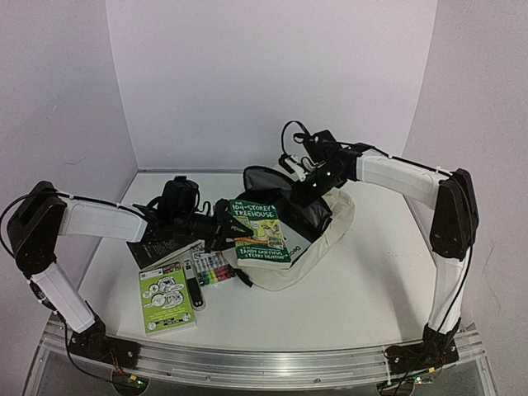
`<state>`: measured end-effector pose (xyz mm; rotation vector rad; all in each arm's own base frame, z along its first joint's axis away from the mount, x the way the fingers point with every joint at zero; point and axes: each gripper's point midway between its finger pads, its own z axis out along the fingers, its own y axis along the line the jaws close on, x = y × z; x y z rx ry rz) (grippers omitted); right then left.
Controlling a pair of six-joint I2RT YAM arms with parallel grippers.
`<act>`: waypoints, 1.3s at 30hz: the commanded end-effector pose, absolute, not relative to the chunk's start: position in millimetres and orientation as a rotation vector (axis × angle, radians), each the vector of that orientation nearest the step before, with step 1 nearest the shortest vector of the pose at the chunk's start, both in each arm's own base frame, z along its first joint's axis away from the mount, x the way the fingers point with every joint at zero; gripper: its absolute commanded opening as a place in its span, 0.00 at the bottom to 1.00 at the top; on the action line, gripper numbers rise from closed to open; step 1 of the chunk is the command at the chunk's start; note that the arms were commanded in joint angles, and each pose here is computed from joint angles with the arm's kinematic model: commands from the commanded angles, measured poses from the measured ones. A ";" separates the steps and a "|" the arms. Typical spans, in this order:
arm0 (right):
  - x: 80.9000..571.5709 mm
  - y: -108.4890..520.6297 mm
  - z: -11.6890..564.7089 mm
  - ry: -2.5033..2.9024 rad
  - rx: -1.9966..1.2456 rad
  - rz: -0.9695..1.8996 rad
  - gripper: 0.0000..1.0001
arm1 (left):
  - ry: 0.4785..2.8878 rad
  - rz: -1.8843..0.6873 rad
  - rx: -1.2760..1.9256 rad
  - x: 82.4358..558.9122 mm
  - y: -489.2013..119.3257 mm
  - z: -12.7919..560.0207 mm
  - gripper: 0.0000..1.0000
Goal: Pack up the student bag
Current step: Place the book in the student bag.
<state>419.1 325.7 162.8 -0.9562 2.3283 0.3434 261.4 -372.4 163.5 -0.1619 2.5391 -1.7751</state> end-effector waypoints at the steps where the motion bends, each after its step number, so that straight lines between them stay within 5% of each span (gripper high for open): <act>1: 421.1 331.2 231.2 2.230 -0.810 0.531 0.00 | 2.316 -1.965 0.055 276.8 -399.7 218.5 0.00; 10: 400.3 327.4 233.3 2.252 -0.802 0.619 0.00 | 2.196 -2.020 -0.034 347.1 -435.0 219.0 0.00; 17: 390.8 324.2 244.7 2.262 -0.743 0.669 0.00 | 2.137 -1.791 -0.386 417.3 -417.4 186.8 0.00; 24: 390.8 328.4 236.4 2.302 -0.704 0.713 0.00 | 2.245 -1.713 -0.306 435.1 -463.2 179.2 0.02; 34: 410.4 314.9 227.5 2.333 -0.631 0.693 0.00 | 2.459 -1.520 -0.348 409.1 -443.6 161.6 0.66; 39: 408.0 308.2 220.5 2.350 -0.633 0.693 0.00 | 2.572 -1.344 -0.380 393.4 -419.1 158.8 0.79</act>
